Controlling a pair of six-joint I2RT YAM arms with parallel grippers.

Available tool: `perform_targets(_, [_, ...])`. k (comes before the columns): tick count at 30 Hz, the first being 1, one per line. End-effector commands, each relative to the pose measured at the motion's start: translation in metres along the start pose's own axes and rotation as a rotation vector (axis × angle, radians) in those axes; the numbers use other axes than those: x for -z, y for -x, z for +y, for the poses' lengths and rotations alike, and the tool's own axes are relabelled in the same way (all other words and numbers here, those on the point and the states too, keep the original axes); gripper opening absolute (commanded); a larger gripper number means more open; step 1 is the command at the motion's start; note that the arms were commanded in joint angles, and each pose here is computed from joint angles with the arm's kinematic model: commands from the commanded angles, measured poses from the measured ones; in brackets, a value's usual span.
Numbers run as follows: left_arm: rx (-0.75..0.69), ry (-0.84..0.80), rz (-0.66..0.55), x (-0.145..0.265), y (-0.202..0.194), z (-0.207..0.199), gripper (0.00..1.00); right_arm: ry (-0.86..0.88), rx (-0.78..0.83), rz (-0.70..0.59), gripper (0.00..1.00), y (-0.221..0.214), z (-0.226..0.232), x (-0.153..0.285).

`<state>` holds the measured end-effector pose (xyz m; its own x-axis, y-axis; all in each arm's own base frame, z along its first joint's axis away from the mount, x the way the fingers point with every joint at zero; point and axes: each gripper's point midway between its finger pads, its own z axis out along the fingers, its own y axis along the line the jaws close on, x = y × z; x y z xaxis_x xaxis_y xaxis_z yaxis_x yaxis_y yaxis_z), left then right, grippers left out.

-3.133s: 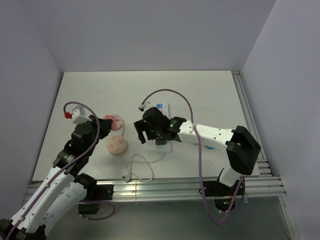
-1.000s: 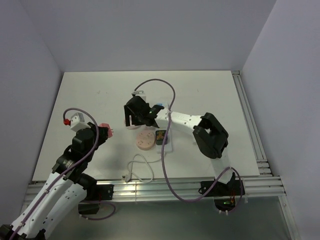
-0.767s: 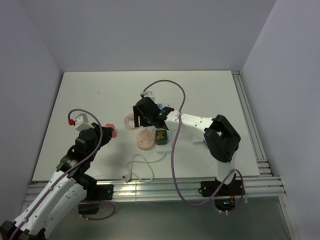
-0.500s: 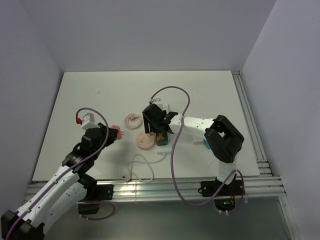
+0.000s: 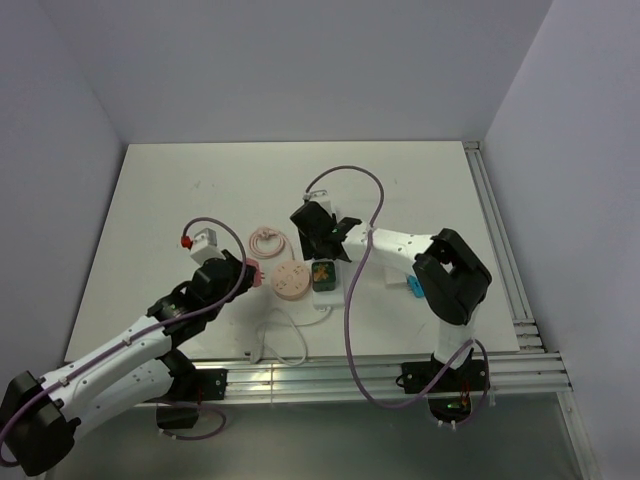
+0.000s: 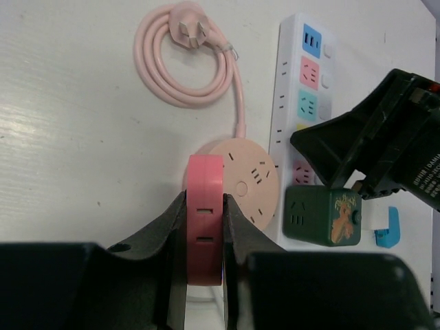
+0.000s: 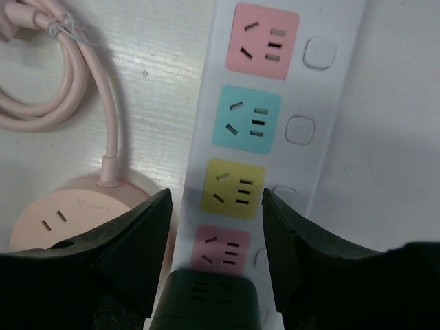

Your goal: Insert the plug

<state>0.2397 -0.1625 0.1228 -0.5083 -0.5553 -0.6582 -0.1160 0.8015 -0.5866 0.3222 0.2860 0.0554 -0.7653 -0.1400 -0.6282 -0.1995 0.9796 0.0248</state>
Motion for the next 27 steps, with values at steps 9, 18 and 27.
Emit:
perform_targets(9, [0.028, 0.037, -0.13, 0.009, 0.045, -0.011, 0.0, -0.014, 0.227, -0.075, 0.5, 0.019, 0.025, 0.009])
perform_targets(18, [0.065, 0.048, -0.212, 0.033, 0.09, 0.013, 0.0, 0.022, 0.368, -0.049, 0.5, -0.002, 0.053, 0.004])
perform_targets(27, [0.074, 0.052, -0.187, 0.031, 0.083, 0.017, 0.0, 0.14, 0.385, 0.002, 0.48, -0.02, 0.076, 0.01])
